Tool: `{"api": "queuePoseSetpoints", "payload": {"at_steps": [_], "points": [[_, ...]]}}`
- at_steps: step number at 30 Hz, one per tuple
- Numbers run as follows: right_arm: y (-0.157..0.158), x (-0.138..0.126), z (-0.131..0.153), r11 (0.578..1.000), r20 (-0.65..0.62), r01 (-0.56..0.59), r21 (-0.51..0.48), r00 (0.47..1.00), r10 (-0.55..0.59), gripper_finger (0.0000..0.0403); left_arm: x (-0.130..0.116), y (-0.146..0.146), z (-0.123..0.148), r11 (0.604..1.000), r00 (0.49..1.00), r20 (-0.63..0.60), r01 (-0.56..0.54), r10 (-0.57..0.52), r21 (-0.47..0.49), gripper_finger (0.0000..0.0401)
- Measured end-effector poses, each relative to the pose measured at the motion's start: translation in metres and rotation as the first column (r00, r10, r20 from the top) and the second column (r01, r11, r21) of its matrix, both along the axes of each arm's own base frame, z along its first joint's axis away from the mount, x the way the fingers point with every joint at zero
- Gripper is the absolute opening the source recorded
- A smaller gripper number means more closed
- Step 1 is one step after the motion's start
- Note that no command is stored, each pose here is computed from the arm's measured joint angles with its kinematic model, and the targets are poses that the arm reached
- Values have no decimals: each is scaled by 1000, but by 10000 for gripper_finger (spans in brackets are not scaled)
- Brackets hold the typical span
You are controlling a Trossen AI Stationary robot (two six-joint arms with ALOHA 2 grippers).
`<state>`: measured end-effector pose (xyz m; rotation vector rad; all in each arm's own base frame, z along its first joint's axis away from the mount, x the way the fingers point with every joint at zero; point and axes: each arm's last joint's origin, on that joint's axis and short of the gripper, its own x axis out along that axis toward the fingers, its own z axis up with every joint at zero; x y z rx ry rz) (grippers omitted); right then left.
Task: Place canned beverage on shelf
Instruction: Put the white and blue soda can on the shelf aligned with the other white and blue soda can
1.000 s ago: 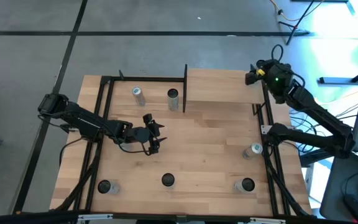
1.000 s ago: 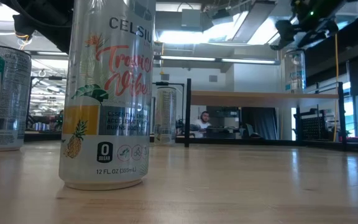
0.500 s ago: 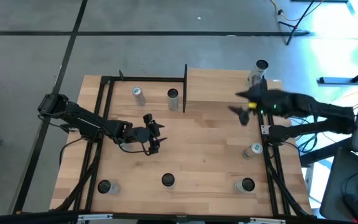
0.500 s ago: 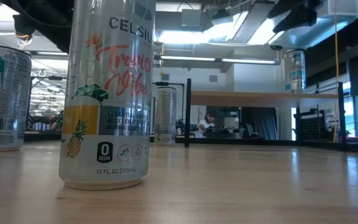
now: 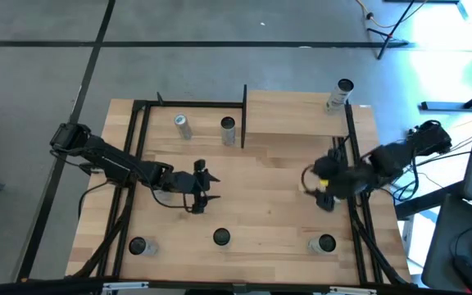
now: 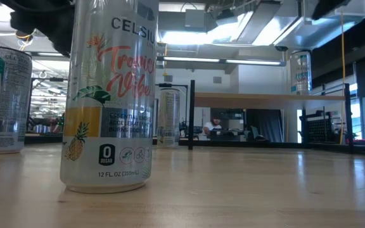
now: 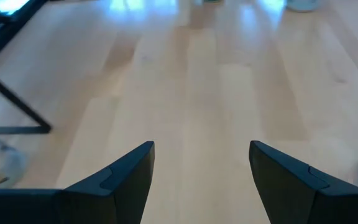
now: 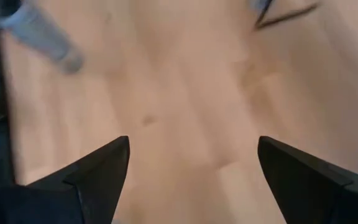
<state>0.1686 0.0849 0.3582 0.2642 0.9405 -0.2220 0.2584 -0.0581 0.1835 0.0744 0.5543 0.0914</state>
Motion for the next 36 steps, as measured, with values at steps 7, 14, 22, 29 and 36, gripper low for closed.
{"api": "queuePoseSetpoints", "payload": {"at_steps": [7, 14, 22, 29, 36], "points": [[33, 1, 0, 969, -132, 97, 226, 989, -68, 339, -3, -27, 7, 995, 991, 87, 101, -100, -2, 247], [50, -13, -5, 925, -241, 242, 292, 955, -174, 339, -8, -43, 9, 991, 985, 109, 131, -132, 13, 247], [71, -27, -18, 836, -369, 433, 335, 877, -307, 339, -12, -50, 9, 988, 982, 107, 152, -153, 18, 247], [112, -21, -41, 852, -384, 401, 336, 885, -264, 339, -15, -56, 9, 984, 979, 104, 177, -178, 19, 247], [127, -15, -58, 859, -428, 426, 284, 858, -284, 339, -19, -65, 8, 979, 974, 102, 204, -203, -2, 247]]}}
